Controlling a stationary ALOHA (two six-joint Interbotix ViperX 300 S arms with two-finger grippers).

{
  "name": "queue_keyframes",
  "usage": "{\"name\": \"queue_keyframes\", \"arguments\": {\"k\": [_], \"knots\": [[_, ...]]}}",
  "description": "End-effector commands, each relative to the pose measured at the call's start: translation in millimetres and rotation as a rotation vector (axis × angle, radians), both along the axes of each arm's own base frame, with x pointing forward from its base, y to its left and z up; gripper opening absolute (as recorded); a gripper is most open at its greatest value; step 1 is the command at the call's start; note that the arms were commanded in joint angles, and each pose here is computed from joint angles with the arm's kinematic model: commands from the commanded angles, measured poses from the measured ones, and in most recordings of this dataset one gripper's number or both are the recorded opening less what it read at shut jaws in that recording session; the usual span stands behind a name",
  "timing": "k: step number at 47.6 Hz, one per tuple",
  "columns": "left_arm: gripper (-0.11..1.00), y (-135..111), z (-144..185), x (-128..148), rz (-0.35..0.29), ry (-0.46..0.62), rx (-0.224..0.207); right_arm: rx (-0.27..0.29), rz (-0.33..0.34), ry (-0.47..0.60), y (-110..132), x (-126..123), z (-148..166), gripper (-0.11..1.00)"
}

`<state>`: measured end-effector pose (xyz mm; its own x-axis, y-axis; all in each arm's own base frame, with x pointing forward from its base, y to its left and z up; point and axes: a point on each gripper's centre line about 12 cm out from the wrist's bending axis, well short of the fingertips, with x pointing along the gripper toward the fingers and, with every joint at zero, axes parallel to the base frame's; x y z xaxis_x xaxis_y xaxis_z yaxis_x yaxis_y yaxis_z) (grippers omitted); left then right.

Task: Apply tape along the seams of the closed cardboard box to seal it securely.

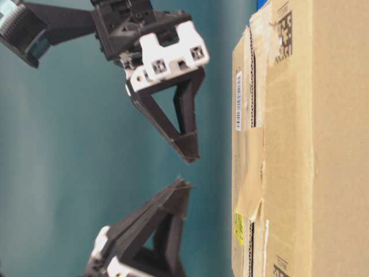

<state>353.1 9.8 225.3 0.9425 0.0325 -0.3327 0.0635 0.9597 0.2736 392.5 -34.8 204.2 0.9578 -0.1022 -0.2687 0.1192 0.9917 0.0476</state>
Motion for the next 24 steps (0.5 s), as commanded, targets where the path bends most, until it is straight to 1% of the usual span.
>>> {"name": "queue_keyframes", "arguments": {"k": [1,13,24], "knots": [[0.01,-2,0,8,-0.002,-0.029,-0.009,-0.001,0.0,-0.02,-1,9,7,0.0],[0.01,-1,-18,17,0.001,0.004,-0.011,0.011,0.004,0.03,0,24,-9,0.0],[0.01,5,-36,18,0.018,0.053,-0.015,0.015,0.016,0.062,6,27,-23,0.0]]}}
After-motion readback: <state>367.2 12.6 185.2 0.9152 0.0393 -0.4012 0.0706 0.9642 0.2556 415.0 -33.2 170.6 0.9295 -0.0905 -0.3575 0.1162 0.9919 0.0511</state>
